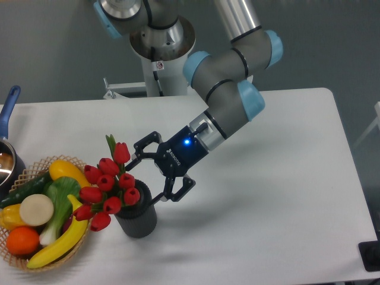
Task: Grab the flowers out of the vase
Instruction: 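Lower the open gripper around the tulip stems above the black vase, then close the gripper on the tulip stems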
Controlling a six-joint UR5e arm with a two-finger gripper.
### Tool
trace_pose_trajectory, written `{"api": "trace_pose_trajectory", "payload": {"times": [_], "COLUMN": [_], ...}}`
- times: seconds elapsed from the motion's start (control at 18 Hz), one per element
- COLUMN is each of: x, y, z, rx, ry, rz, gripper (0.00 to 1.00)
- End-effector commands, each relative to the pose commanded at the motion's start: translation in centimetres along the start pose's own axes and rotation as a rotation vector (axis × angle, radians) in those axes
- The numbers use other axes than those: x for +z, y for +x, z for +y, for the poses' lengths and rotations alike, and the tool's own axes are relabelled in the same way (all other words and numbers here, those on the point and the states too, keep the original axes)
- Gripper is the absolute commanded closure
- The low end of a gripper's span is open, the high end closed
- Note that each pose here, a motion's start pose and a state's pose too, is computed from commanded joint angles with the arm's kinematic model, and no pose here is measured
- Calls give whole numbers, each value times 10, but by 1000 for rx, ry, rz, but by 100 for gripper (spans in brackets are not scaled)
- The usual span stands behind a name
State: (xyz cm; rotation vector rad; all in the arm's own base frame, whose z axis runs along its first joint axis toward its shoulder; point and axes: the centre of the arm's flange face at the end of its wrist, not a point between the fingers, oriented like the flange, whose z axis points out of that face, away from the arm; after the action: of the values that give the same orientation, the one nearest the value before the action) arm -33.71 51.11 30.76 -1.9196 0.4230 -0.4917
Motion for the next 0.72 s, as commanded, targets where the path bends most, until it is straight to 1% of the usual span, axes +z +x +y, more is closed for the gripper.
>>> {"api": "trace_pose_trajectory", "payload": {"times": [0.56,0.72], "x": [12,10], "y": [6,7], "z": [-4,-6], "rx": [8,10], "ry": [-3,-4], "rz": [20,17], "gripper": [1,22]}}
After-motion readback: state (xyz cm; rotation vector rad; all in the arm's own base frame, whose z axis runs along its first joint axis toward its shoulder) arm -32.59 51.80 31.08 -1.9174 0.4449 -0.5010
